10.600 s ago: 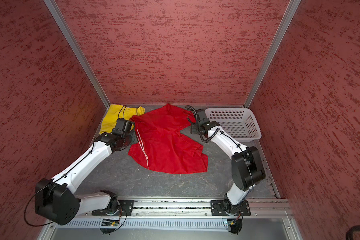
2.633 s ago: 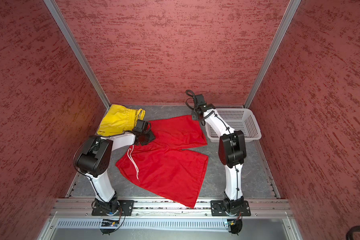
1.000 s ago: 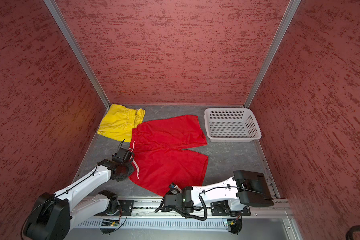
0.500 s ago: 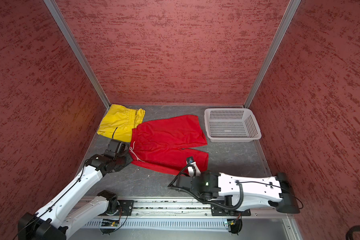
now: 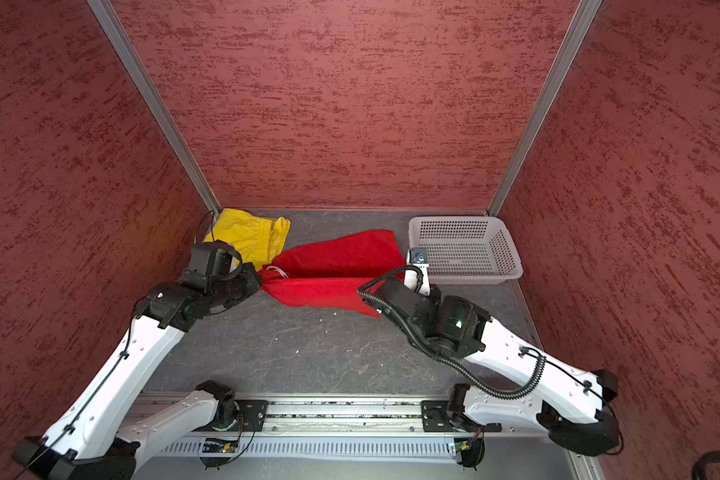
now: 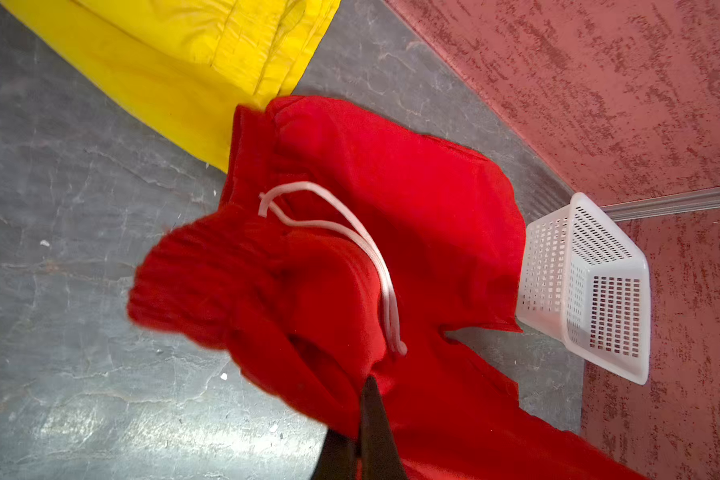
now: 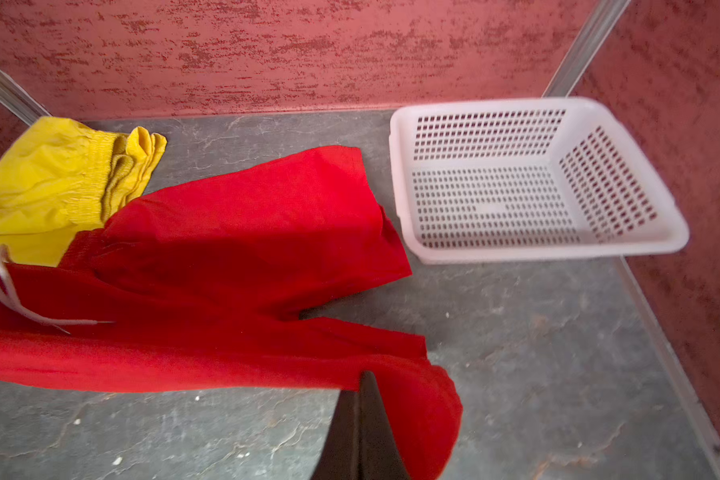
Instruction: Fold and stack the shorts
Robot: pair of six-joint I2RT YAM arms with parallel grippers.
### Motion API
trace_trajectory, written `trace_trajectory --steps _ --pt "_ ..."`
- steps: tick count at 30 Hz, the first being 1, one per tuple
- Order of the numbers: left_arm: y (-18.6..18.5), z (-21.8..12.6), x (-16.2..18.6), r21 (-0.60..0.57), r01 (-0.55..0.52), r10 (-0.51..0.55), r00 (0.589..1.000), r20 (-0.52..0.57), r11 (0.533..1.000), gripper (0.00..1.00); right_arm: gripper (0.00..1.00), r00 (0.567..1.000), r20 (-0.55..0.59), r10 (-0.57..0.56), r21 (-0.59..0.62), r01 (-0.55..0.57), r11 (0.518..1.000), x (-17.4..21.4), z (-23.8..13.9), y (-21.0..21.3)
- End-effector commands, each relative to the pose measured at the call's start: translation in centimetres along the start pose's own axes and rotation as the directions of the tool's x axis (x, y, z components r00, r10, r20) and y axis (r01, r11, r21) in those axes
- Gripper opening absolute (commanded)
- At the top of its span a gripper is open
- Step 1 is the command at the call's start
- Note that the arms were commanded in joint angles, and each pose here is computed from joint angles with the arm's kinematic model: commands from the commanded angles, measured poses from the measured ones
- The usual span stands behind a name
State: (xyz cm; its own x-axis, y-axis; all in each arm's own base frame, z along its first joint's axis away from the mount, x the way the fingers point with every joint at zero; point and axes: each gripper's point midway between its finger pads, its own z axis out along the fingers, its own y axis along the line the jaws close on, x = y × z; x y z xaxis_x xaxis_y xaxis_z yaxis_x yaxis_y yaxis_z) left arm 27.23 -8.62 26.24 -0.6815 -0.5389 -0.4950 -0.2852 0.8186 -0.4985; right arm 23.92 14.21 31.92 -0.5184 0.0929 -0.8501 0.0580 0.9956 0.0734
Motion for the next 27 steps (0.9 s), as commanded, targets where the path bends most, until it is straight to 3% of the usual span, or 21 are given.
trace_trajectory --steps 1,12,27 --pt "1.5 -0.2 -2.5 -0.115 -0.044 0.053 0.996 0.076 0.992 0.04 0.0 0.985 0.169 -0.046 0.086 0.032 0.996 -6.3 1.0 -2.2" --pt "0.7 2.4 -9.5 -0.109 -0.029 0.045 0.987 0.152 0.994 0.06 0.0 0.992 0.096 -0.086 0.103 0.076 0.992 -11.3 14.3 0.5" --pt "3.9 18.4 -14.4 -0.161 0.066 -0.069 0.998 -0.009 0.985 0.08 0.0 0.989 -0.107 -0.104 0.117 0.117 0.986 -9.7 34.0 2.8"
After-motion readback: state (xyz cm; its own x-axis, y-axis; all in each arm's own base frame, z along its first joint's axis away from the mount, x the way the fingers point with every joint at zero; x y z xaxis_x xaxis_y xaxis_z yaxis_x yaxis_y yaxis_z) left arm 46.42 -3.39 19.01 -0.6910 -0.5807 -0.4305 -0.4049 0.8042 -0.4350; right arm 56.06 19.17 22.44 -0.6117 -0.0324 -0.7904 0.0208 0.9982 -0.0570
